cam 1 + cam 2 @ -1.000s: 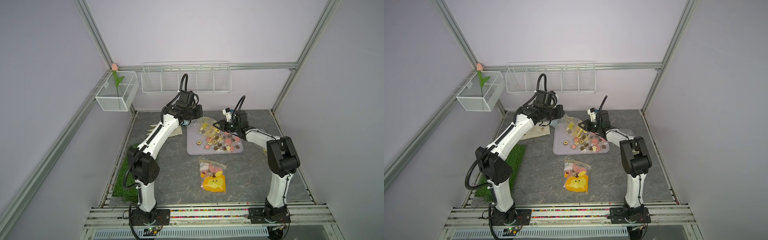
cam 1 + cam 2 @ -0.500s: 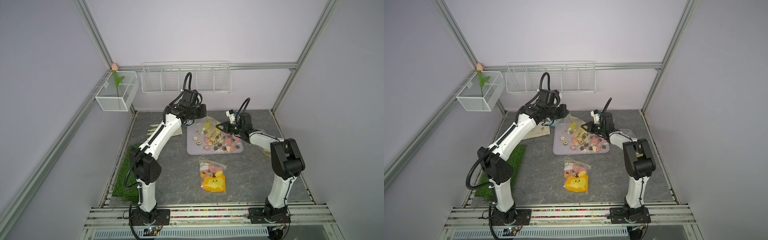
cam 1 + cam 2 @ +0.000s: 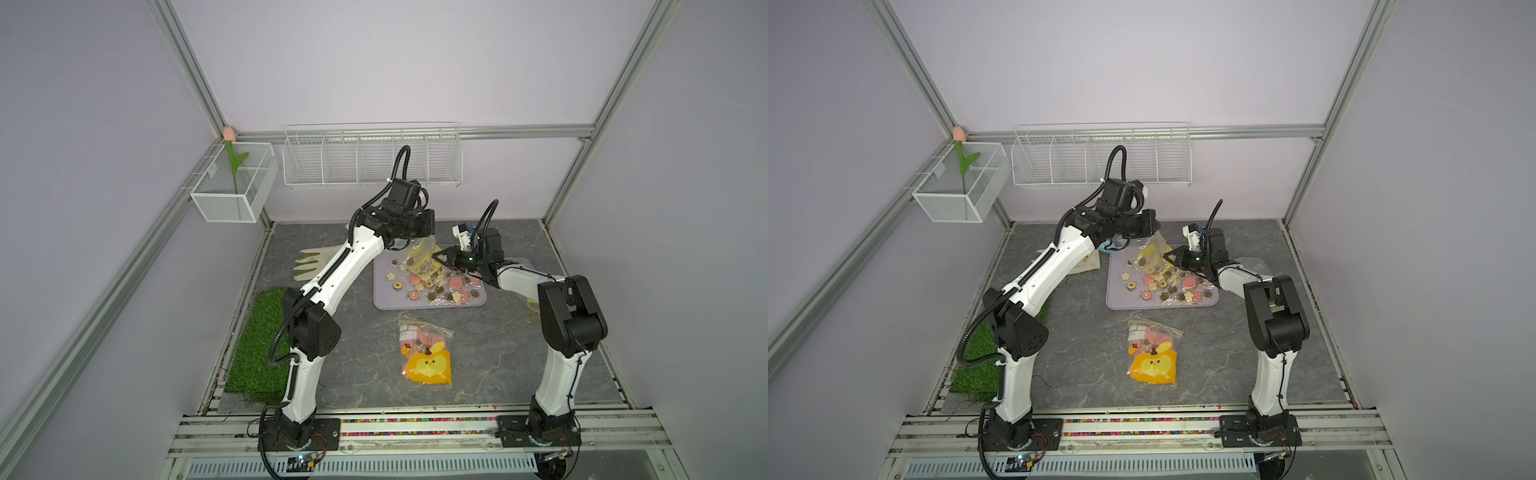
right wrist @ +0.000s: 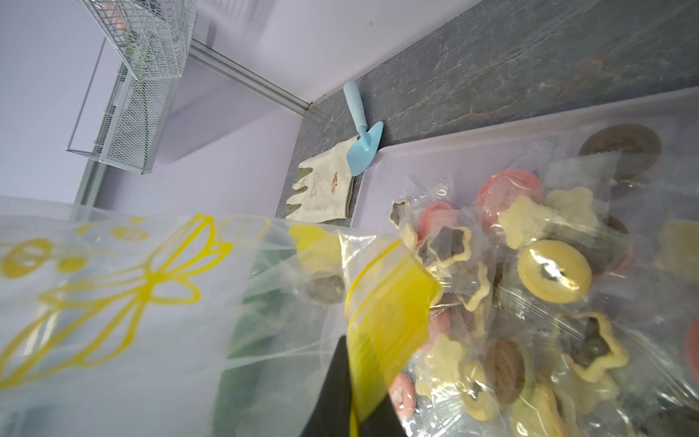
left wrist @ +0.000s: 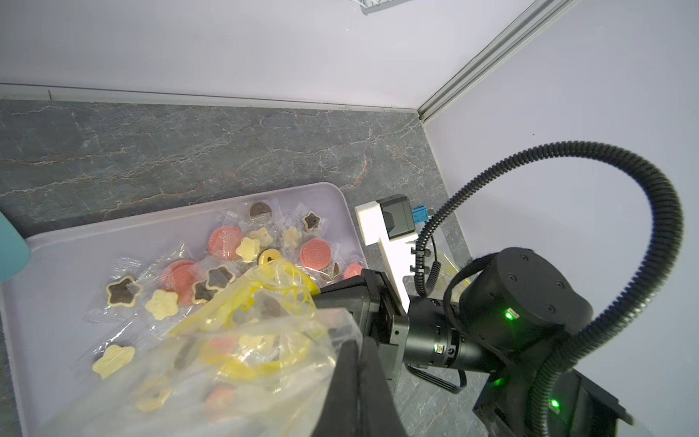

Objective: Pour cookies out of the ziploc bag
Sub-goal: 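Pour the cookies out of the ziploc bag onto the tray.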

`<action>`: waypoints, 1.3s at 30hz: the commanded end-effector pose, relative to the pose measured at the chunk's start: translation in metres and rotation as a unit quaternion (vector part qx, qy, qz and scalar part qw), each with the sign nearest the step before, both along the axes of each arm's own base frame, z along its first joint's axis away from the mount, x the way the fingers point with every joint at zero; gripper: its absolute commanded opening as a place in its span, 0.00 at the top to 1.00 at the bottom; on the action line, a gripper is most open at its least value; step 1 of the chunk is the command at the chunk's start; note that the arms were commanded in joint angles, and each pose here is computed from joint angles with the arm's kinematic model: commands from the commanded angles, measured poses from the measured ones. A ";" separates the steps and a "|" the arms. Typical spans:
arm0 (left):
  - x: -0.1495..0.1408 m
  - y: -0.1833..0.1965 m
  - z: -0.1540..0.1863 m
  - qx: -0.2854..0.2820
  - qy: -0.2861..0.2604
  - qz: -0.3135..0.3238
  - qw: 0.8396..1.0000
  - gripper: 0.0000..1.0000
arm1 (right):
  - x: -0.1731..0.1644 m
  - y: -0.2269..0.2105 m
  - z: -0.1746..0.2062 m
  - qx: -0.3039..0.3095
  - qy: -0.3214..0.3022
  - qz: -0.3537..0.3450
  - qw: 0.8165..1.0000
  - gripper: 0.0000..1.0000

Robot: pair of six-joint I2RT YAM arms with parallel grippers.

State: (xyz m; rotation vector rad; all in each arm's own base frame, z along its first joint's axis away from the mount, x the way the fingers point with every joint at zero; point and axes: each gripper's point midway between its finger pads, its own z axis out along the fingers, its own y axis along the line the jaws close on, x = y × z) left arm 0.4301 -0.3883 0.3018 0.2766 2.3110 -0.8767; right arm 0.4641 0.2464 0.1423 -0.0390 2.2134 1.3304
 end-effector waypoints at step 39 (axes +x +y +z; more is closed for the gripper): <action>-0.010 0.006 0.020 0.020 -0.024 -0.003 1.000 1.00 | -0.009 -0.032 -0.003 -0.059 0.005 -0.048 0.997 0.31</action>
